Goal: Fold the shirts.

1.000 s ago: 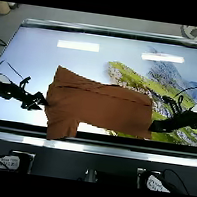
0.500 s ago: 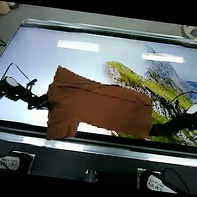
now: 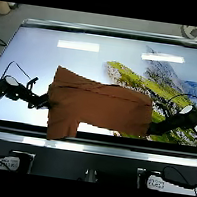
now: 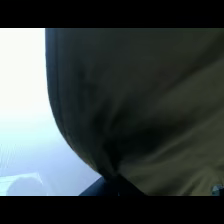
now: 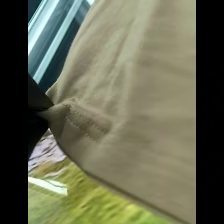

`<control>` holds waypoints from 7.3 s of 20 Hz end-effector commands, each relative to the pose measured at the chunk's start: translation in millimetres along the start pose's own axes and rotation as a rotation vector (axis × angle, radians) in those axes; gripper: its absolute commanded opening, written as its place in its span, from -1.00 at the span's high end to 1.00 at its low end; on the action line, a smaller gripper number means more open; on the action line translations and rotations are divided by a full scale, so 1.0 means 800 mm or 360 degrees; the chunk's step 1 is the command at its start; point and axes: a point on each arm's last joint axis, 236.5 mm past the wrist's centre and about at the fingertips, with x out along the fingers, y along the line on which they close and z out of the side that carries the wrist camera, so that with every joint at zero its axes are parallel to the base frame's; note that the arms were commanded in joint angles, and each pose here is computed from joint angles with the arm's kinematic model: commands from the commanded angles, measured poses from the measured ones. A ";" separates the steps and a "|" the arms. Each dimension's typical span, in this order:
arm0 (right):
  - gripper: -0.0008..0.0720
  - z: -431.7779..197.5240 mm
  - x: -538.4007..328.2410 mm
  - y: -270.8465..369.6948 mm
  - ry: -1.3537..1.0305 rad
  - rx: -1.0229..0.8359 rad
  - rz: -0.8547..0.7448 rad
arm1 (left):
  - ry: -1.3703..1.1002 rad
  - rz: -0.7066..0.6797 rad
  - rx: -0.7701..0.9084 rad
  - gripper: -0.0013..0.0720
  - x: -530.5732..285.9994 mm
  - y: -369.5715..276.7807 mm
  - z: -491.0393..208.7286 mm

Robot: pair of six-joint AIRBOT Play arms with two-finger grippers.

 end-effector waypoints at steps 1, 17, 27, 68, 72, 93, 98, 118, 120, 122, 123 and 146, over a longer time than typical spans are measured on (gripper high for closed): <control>0.90 0.025 -0.008 -0.007 -0.0106 -0.0023 -0.0039 | -0.0065 -0.0003 0.0042 0.89 -0.015 -0.009 0.006; 0.91 -0.188 -0.719 0.409 -0.2875 -0.1138 -0.1799 | -0.3173 -0.0351 0.1313 0.90 -0.774 -0.397 -0.362; 0.91 -0.146 -0.665 0.351 -0.2433 -0.1021 -0.1699 | -0.2929 -0.0174 0.1195 0.90 -0.739 -0.373 -0.315; 0.91 0.302 -0.163 -0.023 -0.0784 -0.0683 -0.0818 | -0.0542 0.0199 0.0479 0.90 -0.096 -0.072 0.195; 0.91 0.269 -0.106 -0.032 -0.0504 -0.0639 -0.0665 | -0.0338 0.0204 0.0329 0.89 -0.045 -0.035 0.155; -0.20 0.096 -0.094 -0.007 -0.0129 -0.0313 -0.0095 | 0.0014 -0.0088 -0.0045 -0.21 -0.008 0.021 -0.104; -0.21 0.088 -0.101 -0.014 -0.0104 -0.0332 -0.0159 | 0.0057 -0.0093 -0.0034 -0.21 0.020 0.012 -0.120; 0.10 0.071 -0.015 0.004 -0.0192 -0.0066 0.0059 | -0.0127 -0.0071 0.0120 0.89 0.028 -0.013 -0.090; 0.80 0.070 -0.015 0.005 -0.0187 -0.0062 0.0065 | -0.0136 -0.0068 0.0127 0.89 0.027 -0.013 -0.088; 0.91 0.075 -0.019 0.007 -0.0218 -0.0111 0.0063 | -0.0158 -0.0065 0.0157 0.90 0.025 -0.014 -0.084; 0.91 0.079 -0.026 0.009 -0.0231 -0.0170 0.0054 | -0.0183 -0.0069 0.0195 0.90 0.018 -0.019 -0.078; 0.90 0.344 -0.102 -0.026 -0.0906 -0.0247 -0.0357 | -0.0581 -0.0115 0.0213 0.88 -0.045 -0.078 0.230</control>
